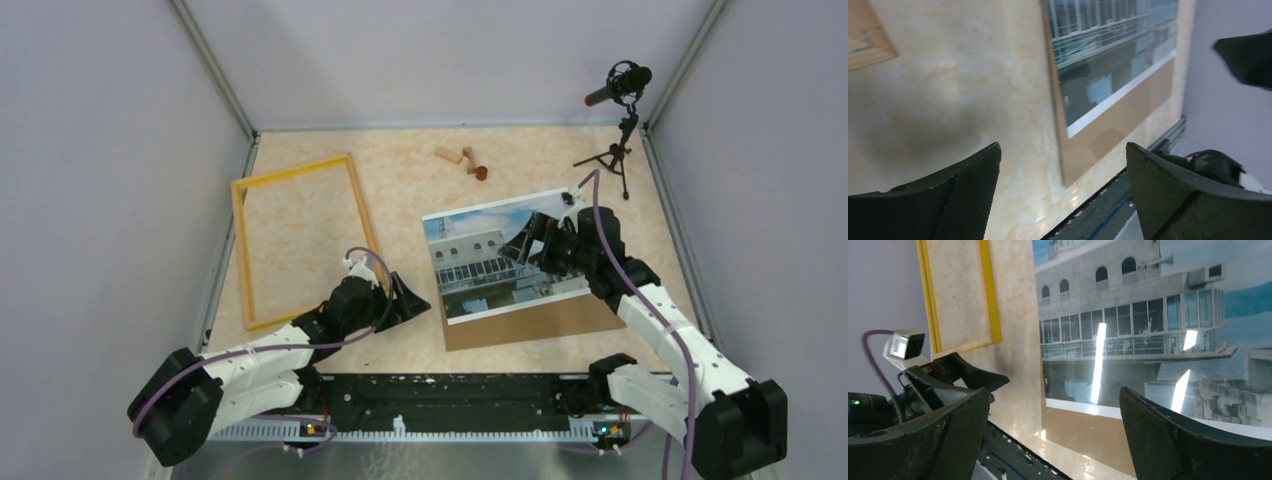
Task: Put the photo into the frame
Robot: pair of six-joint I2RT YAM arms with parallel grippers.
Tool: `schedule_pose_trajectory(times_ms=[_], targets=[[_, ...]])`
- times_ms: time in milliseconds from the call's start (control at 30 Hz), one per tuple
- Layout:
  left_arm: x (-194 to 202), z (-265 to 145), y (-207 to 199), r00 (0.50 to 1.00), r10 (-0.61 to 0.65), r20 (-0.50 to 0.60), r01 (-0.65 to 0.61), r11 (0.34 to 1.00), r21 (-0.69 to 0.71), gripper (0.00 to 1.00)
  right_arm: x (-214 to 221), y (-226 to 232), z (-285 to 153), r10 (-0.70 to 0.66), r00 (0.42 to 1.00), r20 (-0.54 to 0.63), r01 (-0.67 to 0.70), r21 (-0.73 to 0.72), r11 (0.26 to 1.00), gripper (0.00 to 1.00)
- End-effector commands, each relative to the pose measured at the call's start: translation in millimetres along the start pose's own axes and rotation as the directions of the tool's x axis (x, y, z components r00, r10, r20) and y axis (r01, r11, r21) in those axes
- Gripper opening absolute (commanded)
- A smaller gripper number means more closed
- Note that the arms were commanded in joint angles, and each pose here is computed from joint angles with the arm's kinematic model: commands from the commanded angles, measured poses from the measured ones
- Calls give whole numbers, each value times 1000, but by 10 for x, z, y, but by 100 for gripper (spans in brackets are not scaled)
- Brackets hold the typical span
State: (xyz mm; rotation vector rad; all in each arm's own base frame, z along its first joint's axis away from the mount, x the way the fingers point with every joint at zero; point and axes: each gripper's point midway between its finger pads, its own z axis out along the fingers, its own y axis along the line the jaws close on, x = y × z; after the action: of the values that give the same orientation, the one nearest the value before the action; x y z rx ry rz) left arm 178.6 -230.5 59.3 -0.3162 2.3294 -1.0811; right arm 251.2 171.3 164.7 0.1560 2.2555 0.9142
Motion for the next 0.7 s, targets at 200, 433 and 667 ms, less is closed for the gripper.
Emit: schedule_pose_trajectory(times_ms=[200,433,667], targets=[[31,74,-290,999,-44,-26,48,985,168,88,46,-246,257,111,993,44,-113,43,993,99],[136,149,-155,997,-54,-57,62,987,149,85,156,-582,346,136,987,85,-147,143,979,99],[272,219,-135,987,-107,-123,127,977,170,85,211,-790,411,157,983,92,-172,189,967,99]])
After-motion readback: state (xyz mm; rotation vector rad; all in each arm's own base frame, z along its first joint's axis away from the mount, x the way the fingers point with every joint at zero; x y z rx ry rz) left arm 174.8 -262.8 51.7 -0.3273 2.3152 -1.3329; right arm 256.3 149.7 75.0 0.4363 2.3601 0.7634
